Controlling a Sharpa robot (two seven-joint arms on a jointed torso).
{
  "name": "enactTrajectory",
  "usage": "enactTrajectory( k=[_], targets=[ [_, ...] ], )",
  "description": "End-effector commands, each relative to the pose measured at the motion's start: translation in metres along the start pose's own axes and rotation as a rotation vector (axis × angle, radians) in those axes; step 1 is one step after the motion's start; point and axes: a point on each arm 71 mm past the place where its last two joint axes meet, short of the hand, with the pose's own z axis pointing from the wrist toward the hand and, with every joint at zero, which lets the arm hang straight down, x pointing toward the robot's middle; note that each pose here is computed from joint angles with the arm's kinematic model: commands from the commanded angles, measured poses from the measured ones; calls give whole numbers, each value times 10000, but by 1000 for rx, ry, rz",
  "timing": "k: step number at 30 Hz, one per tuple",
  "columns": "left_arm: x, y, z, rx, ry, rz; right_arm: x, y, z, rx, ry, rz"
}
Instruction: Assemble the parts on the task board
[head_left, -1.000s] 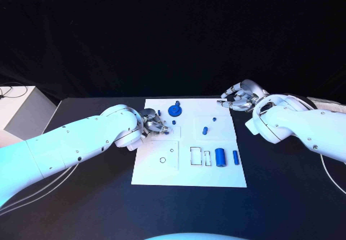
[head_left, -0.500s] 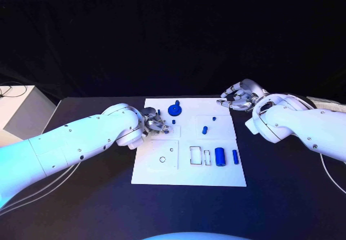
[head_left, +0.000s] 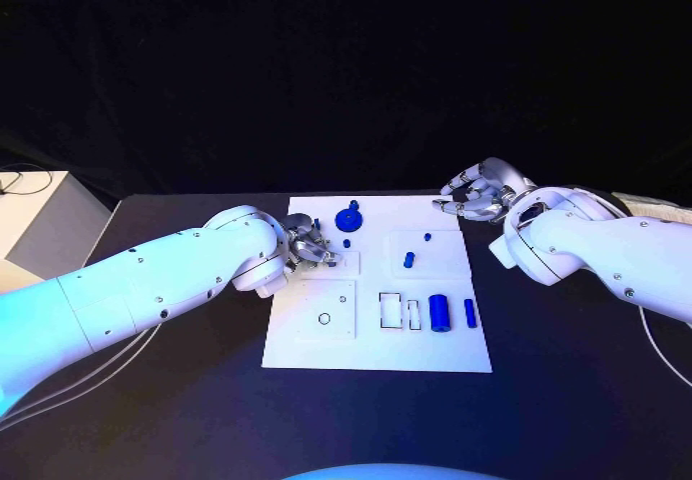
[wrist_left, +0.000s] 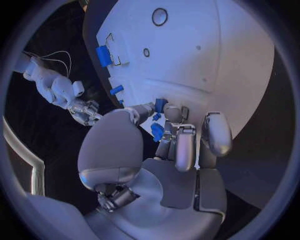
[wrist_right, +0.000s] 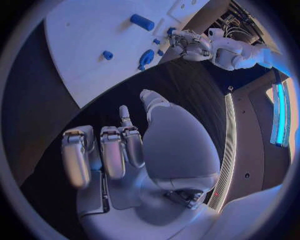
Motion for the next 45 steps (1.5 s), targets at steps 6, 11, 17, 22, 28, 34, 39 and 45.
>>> enactTrajectory(
  k=[6, 11, 17, 22, 28, 34, 39, 45],
  targets=[
    [80, -25, -21, 5, 35, -11, 24, 3, -6, -6, 18, -14],
    [60, -73, -59, 24, 32, -22, 32, -2, -8, -5, 21, -14],
    [-34, -131, -121, 47, 28, -41, 37, -7, -10, -4, 22, -14],
    [-139, -144, -171, 58, 32, -53, 38, -11, -10, -4, 22, -15],
    [-221, -141, -206, 63, 52, -55, 40, -10, -9, -4, 22, -17],
    [-259, -115, -197, 57, 110, -44, 42, -10, -7, -5, 21, -19],
    [-296, -92, -159, 46, 173, -32, 39, -14, -8, -4, 20, -20],
    [-407, -122, -101, 31, 275, 24, 48, 0, -9, -8, 20, -21]
  ],
)
